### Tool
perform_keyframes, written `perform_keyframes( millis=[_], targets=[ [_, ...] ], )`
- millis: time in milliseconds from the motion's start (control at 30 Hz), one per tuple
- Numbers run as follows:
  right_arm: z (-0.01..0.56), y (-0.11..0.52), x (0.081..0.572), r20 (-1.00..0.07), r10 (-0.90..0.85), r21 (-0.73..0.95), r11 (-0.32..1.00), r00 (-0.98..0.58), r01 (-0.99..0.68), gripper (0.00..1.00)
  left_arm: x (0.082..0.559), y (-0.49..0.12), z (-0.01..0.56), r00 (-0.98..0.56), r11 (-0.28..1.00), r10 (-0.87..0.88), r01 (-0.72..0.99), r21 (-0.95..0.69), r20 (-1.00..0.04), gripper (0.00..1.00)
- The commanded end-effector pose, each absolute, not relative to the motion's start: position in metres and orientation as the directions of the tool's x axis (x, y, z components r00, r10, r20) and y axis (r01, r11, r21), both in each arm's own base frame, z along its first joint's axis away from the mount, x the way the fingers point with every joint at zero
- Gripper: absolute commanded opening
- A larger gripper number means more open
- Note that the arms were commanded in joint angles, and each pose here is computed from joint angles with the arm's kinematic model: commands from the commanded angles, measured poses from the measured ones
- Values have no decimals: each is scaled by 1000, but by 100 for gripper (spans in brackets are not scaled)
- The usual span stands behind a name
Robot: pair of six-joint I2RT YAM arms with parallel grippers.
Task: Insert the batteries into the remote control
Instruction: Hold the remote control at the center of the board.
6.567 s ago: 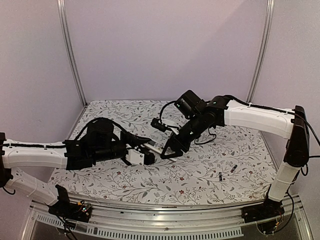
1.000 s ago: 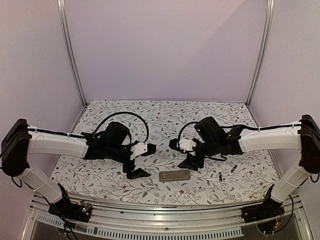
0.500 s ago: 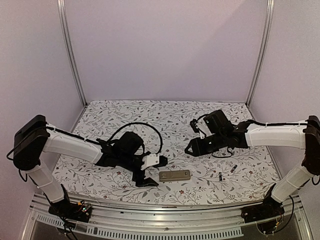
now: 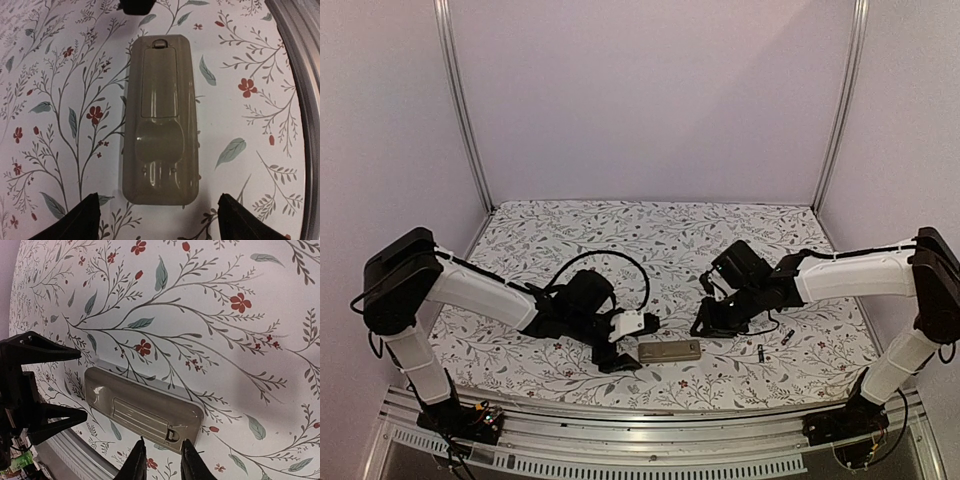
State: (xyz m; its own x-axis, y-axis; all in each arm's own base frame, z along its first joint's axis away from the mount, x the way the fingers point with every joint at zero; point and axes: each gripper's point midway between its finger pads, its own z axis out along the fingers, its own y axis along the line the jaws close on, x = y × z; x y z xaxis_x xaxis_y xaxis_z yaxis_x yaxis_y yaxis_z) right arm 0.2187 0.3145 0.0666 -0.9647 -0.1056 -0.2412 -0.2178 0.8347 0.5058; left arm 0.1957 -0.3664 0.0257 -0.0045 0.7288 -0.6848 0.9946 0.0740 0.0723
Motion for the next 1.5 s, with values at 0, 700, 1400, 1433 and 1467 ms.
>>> perform_keyframes(
  millis=[0,700,1400,1433,1467],
  targets=[
    [57,316,211,-170,-99,488,856,-981,-171,22,194,-376,27,11,70,710,994,86,-704,81],
    [42,312,208,-127,-136,382,907,-982,-175,12,187,-383,13,-16,69,708,997,47,-706,61],
    [24,324,206,-99,-196,348,911,-976,-219,7,185,-383,9,-25,67,706,997,32,-708,53],
    [24,323,204,-94,-200,343,913,-975,-220,7,184,-383,9,-25,68,706,997,32,-708,52],
    [23,322,203,-89,-201,338,915,-975,-220,7,185,-384,9,-25,67,706,997,32,-708,51]
  ],
)
